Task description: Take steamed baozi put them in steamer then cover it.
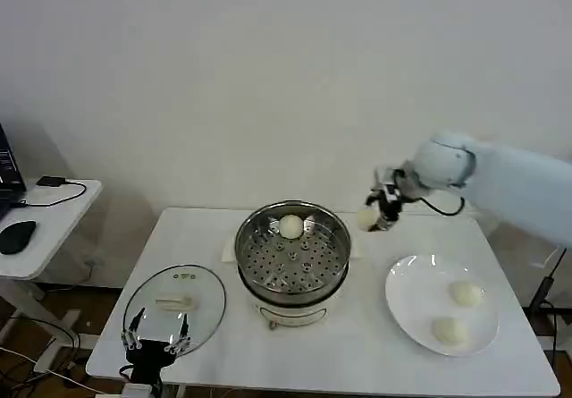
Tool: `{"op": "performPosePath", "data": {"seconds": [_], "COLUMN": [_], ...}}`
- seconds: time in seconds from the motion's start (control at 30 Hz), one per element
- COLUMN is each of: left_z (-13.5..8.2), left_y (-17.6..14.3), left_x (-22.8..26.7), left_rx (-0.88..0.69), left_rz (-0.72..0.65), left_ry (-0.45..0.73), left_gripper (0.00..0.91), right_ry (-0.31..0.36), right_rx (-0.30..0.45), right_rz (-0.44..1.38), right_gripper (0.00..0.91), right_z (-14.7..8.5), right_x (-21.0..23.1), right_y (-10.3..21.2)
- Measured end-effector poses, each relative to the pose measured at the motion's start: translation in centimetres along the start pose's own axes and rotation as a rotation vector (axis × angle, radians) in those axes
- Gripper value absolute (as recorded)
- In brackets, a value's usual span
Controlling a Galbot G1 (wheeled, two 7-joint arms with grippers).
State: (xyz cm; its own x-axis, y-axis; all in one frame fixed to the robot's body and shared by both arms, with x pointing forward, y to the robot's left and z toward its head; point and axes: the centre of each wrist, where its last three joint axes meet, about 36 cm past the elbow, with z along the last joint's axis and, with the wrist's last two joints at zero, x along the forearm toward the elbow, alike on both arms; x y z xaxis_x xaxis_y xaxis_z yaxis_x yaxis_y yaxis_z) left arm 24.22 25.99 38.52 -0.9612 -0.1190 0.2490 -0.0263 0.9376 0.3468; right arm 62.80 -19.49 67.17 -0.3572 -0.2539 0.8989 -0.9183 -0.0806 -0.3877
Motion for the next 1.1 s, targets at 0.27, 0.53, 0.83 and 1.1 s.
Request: {"op": "performPosePath", "data": {"seconds": [0.27,0.53,0.83,1.1], "left_z": [-0.3,-0.5,-0.4,-0.6], "left_y": [0.5,1.0,1.3,1.2], "left_x": [-0.1,-0.3,-0.2,-0.2], "left_rx": [0.004,0.002,-0.005,0.0], "left_rz": [-0.019,-0.025,-0.019,-0.019], "left_ry": [-0.012,-0.023,-0.025,-0.03], "left_gripper": [0.907,0.907,0.907,0.907], "right_ry": [-0.041,-0.037,-0.014,0.009], "right_rx": [-0.003,-0.04,-0.055,-0.065], "right_rz": [-0.045,-0.123,-0.169,-0.175], "right_gripper": [0.665,0.665,0.665,0.665], "right_z": [-8.3,-14.1,-17.6,-18.4], "right_x": [-3.0,-7.1,-10.8,-12.4], "right_y": [-0.9,0.0,1.1,1.2]}}
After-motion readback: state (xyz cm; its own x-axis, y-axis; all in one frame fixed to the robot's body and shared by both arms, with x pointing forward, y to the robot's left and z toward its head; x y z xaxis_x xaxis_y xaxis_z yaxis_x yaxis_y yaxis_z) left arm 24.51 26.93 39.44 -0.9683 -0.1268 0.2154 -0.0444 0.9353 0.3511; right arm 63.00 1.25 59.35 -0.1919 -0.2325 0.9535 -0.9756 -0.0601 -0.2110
